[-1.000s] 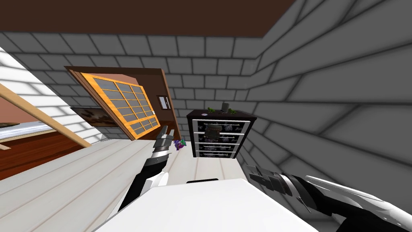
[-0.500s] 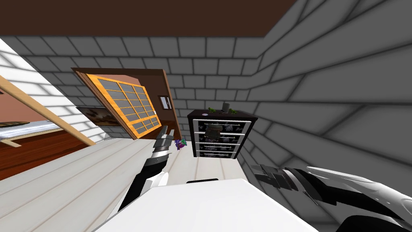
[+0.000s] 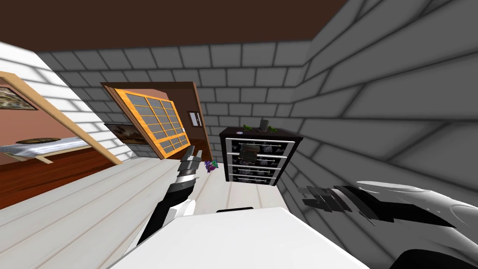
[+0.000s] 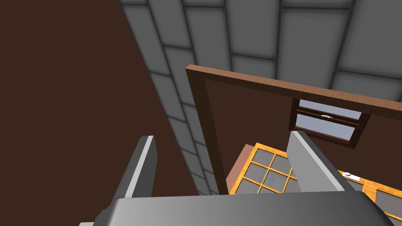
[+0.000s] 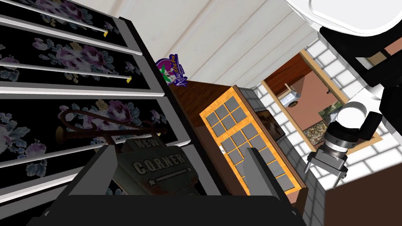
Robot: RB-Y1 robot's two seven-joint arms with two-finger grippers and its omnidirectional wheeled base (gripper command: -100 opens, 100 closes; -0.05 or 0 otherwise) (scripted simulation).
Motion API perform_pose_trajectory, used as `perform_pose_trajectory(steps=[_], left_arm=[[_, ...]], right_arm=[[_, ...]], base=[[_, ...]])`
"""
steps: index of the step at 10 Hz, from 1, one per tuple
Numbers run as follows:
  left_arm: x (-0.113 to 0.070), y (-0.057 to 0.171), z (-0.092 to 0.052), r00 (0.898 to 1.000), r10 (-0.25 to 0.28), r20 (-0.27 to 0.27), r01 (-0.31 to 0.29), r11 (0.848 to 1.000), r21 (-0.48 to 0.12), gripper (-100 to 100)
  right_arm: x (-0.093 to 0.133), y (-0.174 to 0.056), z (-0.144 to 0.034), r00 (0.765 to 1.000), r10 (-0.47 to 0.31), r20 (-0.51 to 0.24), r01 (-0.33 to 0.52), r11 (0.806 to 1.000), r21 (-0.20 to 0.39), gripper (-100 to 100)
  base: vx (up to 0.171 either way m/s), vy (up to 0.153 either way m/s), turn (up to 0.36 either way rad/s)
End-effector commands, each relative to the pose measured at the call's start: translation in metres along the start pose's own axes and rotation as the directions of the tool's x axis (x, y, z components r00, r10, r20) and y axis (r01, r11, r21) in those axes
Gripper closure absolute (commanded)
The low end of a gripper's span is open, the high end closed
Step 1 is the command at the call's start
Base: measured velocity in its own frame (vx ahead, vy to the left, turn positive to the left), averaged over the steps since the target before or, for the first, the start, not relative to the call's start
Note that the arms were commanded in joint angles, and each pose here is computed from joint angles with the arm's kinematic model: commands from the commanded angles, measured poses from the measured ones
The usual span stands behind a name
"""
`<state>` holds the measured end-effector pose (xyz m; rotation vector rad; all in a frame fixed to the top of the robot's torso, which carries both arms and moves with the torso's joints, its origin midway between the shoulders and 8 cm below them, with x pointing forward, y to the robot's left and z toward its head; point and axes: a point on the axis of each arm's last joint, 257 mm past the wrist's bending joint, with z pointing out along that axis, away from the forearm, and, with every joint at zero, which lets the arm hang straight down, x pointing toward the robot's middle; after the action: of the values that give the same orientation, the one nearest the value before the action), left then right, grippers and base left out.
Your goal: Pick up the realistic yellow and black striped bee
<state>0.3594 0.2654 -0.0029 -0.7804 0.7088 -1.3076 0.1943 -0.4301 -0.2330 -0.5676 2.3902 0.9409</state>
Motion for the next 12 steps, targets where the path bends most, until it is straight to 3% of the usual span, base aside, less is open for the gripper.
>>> perform_pose_trajectory(steps=[1,4,6,7,9,10,12], left_arm=[[0.000,0.000,0.000,1.000,0.000,0.000,0.000,1.000,0.000,0],[0.000,0.000,0.000,1.000,0.000,0.000,0.000,1.000,0.000,0],[0.000,0.000,0.000,1.000,0.000,0.000,0.000,1.000,0.000,0],[0.000,0.000,0.000,1.000,0.000,0.000,0.000,1.000,0.000,0],[0.000,0.000,0.000,1.000,0.000,0.000,0.000,1.000,0.000,0],[0.000,0.000,0.000,1.000,0.000,0.000,0.000,1.000,0.000,0],[0.000,0.000,0.000,1.000,0.000,0.000,0.000,1.000,0.000,0]], right_arm=[[-0.003,-0.004,-0.012,0.999,-0.021,-0.039,0.021,1.000,0.014,-100],[-0.012,-0.019,-0.038,0.992,-0.051,-0.117,0.058,0.997,0.057,-100],[-0.018,-0.021,-0.044,0.985,-0.070,-0.157,0.081,0.995,0.063,-100],[-0.026,-0.029,-0.061,0.978,-0.079,-0.192,0.098,0.991,0.090,-100],[-0.036,-0.033,-0.071,0.964,-0.102,-0.244,0.131,0.986,0.106,-100],[-0.048,-0.041,-0.089,0.953,-0.111,-0.281,0.154,0.979,0.136,-100],[-0.058,-0.043,-0.097,0.937,-0.129,-0.325,0.184,0.972,0.145,-100]], base=[[0.000,0.000,0.000],[0.002,-0.002,0.066],[0.000,0.000,-0.006],[0.005,-0.001,0.126],[0.006,-0.006,0.051],[0.014,0.001,0.168],[0.012,-0.006,0.036]])
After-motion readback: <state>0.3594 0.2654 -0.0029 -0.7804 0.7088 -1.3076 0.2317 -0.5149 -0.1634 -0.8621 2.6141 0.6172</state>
